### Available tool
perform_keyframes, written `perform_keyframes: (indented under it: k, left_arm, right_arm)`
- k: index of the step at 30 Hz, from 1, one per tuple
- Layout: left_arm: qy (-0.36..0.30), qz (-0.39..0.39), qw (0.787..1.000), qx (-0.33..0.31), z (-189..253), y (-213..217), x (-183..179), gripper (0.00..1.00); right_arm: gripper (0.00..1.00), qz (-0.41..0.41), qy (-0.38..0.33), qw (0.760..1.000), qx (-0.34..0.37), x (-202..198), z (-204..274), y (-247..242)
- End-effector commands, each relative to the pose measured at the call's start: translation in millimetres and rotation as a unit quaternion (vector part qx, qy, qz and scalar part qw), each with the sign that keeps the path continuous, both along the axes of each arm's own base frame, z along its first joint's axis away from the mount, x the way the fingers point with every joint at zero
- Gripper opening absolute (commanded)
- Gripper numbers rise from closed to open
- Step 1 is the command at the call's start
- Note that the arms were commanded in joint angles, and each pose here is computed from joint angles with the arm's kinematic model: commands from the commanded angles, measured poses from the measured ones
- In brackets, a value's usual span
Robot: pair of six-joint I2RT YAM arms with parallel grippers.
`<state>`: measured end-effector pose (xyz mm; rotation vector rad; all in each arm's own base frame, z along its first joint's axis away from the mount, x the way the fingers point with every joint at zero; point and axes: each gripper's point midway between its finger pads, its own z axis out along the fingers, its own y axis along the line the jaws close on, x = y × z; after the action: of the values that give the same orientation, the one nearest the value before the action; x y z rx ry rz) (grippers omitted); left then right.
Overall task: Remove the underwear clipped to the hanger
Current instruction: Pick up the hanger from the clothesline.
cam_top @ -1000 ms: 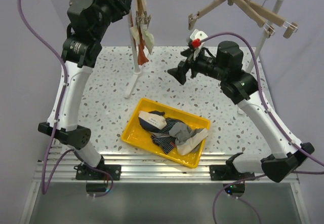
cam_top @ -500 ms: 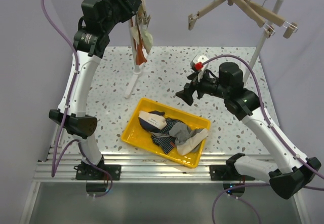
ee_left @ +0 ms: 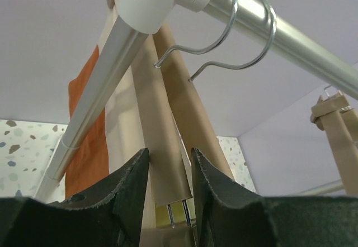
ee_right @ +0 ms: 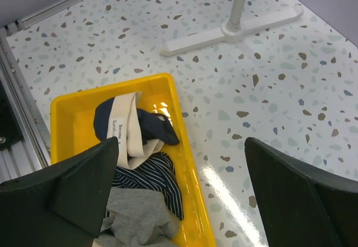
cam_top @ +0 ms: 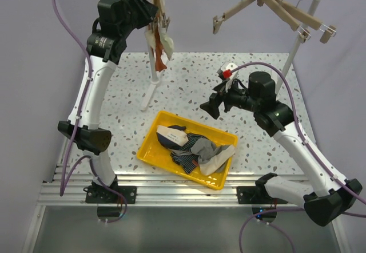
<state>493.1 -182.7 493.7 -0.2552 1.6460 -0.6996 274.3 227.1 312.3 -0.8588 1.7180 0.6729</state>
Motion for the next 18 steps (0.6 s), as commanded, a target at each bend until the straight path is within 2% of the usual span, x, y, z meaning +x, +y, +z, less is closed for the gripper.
perform_keyframes:
  k: [1, 10, 13, 15, 16, 17, 18]
  left_arm:
    - [-0.013, 0.020, 0.999, 0.047, 2.9, 4.9, 0.4, 0.40]
    - [-0.022, 0.085, 0.987, 0.137, -4.0, 18.2, 3.6, 0.38]
    - [-0.038, 0.092, 0.984, 0.150, 2.2, 18.0, 4.6, 0.30]
    - [-0.054, 0.092, 0.983, 0.150, 9.3, 16.1, 6.4, 0.19]
    - [-0.059, 0.092, 0.983, 0.148, 12.3, 14.5, 6.4, 0.09]
    - [-0.070, 0.093, 0.983, 0.145, 18.6, 13.2, 6.4, 0.02]
    - [-0.077, 0.095, 0.982, 0.147, 21.9, 13.0, 6.4, 0.00]
  right_arm:
    - [0.99, 0.004, -0.020, 0.999, 0.025, -3.7, 17.6, -0.9]
    - [0.99, 0.001, -0.019, 0.999, 0.027, -2.0, 17.2, -1.9]
    - [0.99, 0.002, -0.020, 0.999, 0.029, -2.7, 18.1, -1.7]
    - [0.99, 0.002, -0.018, 0.999, 0.029, -2.6, 17.5, -1.9]
    - [0.99, 0.003, -0.020, 0.999, 0.030, -3.5, 18.4, -1.8]
    - [0.98, 0.002, -0.019, 0.999, 0.030, -3.2, 17.8, -2.2]
    - [0.99, 0.001, -0.019, 0.999, 0.030, -3.3, 17.9, -2.8]
